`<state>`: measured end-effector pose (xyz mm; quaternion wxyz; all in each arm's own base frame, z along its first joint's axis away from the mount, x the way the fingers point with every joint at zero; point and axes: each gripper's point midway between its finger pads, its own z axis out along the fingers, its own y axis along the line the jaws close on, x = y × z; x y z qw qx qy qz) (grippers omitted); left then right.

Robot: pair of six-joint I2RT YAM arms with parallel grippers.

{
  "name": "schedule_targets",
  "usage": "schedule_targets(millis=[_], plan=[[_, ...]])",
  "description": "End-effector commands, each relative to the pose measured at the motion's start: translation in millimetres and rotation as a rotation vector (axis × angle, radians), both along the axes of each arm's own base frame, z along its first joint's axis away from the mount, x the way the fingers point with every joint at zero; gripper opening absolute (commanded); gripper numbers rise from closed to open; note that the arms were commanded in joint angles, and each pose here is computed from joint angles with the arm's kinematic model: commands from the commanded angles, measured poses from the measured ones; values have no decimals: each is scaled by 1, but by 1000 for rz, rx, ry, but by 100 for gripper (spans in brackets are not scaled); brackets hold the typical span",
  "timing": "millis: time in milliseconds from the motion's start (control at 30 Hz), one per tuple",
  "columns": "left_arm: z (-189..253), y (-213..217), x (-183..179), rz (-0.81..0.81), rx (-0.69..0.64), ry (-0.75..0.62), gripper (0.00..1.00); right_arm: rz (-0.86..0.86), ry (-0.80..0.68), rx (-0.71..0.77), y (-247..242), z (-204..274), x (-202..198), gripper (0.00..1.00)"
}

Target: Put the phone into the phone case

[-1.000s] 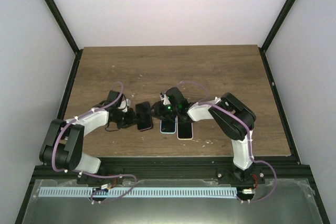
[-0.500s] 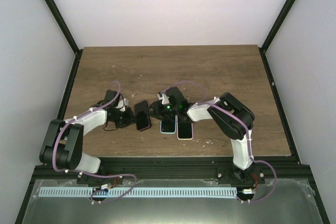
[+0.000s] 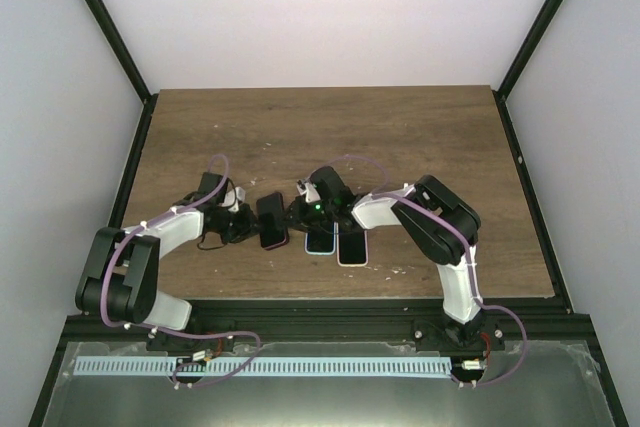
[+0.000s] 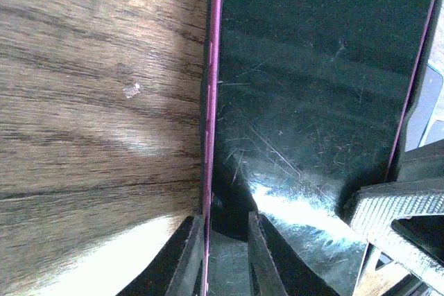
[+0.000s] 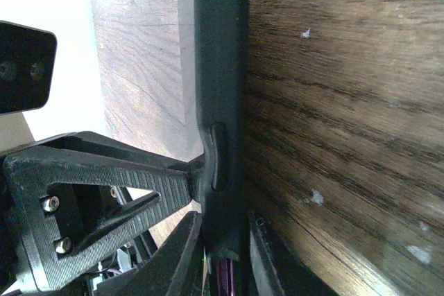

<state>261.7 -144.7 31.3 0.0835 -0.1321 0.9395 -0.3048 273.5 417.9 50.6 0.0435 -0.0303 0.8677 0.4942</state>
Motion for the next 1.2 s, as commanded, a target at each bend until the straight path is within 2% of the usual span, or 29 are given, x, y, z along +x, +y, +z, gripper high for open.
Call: schedule_targets(millis=[0,133,200,300,467,633,800,967,1167], plan=[[14,-17,2,-30,-109,-27,21,27,-22,-2,9,10,-2,12],[34,-21,6,-28,-145,-58,26,33,-52,32,8,24,0,4],[48,-22,7,-30,-159,-82,32,38,-71,63,6,35,0,1],[76,-22,11,-33,-173,-143,41,34,-86,102,-1,50,1,1],[122,-20,13,-34,-200,-257,63,51,-137,189,-19,83,-1,1],[170,-27,7,-84,-284,-376,75,117,-239,296,-36,137,-12,1],[218,-36,-5,-146,-383,-487,78,162,-327,376,-52,184,-32,1],[258,-47,-19,-193,-552,-564,78,236,-367,540,-62,228,-59,1],[273,-52,-29,-236,-637,-606,75,274,-376,628,-69,254,-75,1]])
